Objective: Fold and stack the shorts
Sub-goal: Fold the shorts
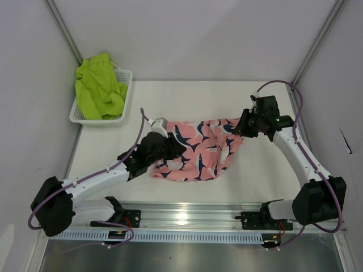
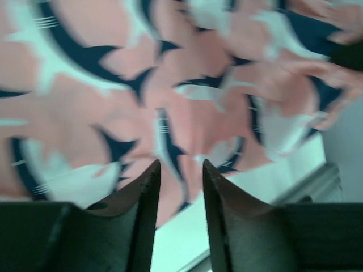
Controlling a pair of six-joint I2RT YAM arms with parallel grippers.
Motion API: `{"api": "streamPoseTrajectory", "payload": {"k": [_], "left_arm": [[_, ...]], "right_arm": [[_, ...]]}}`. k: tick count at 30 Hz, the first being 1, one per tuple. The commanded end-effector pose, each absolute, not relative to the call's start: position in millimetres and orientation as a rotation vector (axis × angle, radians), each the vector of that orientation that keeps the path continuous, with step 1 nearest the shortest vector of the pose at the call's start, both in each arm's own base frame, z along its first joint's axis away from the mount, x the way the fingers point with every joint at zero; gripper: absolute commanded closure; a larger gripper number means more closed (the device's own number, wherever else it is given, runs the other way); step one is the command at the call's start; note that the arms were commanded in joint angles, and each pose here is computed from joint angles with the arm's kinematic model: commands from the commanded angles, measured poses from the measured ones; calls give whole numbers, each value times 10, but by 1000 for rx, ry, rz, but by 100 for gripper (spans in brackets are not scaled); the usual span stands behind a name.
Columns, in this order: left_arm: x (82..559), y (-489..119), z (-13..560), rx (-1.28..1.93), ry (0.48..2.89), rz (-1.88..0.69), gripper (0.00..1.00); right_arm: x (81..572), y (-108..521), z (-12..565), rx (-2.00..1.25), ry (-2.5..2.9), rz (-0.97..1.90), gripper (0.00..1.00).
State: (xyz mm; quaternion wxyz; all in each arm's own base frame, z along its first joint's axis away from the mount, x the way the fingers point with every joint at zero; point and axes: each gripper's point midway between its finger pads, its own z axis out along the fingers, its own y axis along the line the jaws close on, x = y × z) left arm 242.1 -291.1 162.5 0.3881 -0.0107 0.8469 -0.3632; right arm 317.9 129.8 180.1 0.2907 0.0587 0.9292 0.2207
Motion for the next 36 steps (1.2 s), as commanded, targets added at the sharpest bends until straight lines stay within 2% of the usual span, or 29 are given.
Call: {"api": "streamPoseTrajectory", "payload": {"k": [1, 6, 10, 19, 22, 26, 29, 36], "left_arm": [[2475, -2311, 1216, -100, 2251, -765, 60], [2584, -1803, 1050, -176, 2244, -656, 40], [2691, -1603, 868, -214, 2271, -632, 36], [2815, -1618, 402, -229, 2373, -612, 34], [2848, -1639, 267, -227, 2404, -607, 36], [2854, -1669, 126, -219, 2438, -609, 48], [2846, -1651, 45, -215, 2453, -591, 54], [2803, -1606, 13, -206, 2453, -570, 61]], "right_arm": [[3261, 1325, 1988, 113, 2420, 605, 100], [3262, 1312, 1983, 100, 2422, 593, 100], [3251, 1309, 1972, 91, 2429, 587, 100], [3243, 1361, 1968, 68, 2433, 590, 100], [3245, 1404, 1973, 57, 2432, 592, 100], [3250, 1510, 2014, 36, 2422, 592, 100], [3245, 1639, 2088, -5, 2406, 591, 100], [3275, 1977, 2231, -93, 2371, 545, 100]]}}
